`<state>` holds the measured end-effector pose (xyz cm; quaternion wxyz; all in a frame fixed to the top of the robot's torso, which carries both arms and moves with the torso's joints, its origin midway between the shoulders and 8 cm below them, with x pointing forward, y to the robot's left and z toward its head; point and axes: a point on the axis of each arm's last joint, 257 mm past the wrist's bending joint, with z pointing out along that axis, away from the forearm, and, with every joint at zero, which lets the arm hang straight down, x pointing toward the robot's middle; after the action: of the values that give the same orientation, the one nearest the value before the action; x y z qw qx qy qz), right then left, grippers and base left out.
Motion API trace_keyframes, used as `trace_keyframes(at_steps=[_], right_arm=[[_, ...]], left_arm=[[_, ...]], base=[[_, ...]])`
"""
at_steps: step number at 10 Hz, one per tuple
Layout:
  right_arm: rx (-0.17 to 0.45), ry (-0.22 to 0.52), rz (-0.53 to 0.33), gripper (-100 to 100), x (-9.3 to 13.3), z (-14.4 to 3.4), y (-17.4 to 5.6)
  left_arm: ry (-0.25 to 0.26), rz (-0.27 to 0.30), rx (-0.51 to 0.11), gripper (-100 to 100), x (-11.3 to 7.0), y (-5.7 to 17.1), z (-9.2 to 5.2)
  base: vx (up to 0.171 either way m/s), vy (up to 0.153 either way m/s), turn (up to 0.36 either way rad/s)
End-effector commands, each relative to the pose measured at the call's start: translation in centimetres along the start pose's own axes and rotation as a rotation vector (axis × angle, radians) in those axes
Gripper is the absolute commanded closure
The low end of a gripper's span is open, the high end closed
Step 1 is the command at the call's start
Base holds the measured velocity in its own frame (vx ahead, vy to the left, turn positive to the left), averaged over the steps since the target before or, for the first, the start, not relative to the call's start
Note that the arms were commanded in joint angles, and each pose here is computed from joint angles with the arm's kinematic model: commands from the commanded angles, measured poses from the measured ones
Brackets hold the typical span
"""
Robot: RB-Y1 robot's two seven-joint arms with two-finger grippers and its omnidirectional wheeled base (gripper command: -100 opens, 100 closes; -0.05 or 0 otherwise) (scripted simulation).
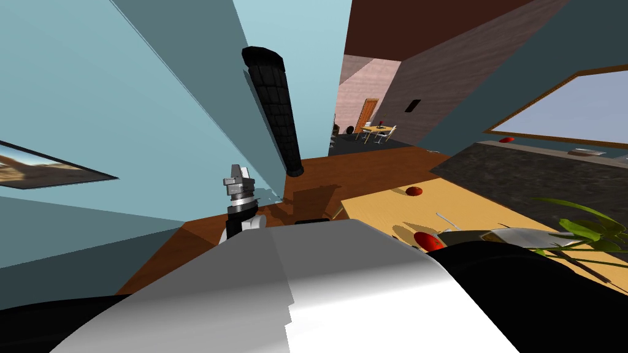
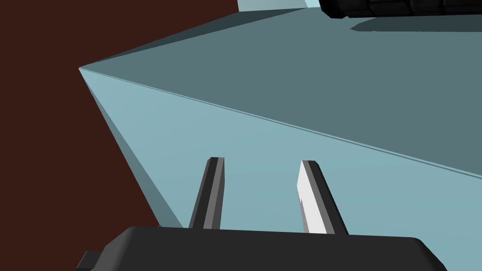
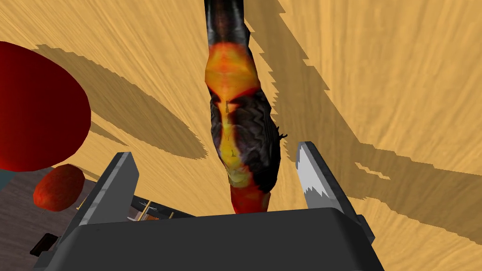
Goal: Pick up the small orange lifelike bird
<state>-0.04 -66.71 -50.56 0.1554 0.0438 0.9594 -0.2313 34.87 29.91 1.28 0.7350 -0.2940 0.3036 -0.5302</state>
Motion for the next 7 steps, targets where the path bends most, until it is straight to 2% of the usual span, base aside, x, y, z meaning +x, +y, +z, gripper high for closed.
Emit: trace_keyframes(at_steps=[1, 5, 7], right_arm=[[-0.001, 0.005, 0.007, -100, 0.01, 0.29, -0.08], [-0.002, 0.011, -0.013, -100, -0.16, 0.79, -0.2], [-0.003, 0.015, 0.008, -100, -0.41, 1.27, -0.3]], left_arm=[[0.0, 0.0, 0.0, 0, 0.0, 0.0, 0.0], [0.0, 0.0, 0.0, 0, 0.0, 0.0, 0.0], [0.0, 0.0, 0.0, 0, 0.0, 0.0, 0.0]], base=[[-0.013, 0.008, -0.003], [-0.007, 0.003, -0.002], [-0.012, 0.007, -0.006]])
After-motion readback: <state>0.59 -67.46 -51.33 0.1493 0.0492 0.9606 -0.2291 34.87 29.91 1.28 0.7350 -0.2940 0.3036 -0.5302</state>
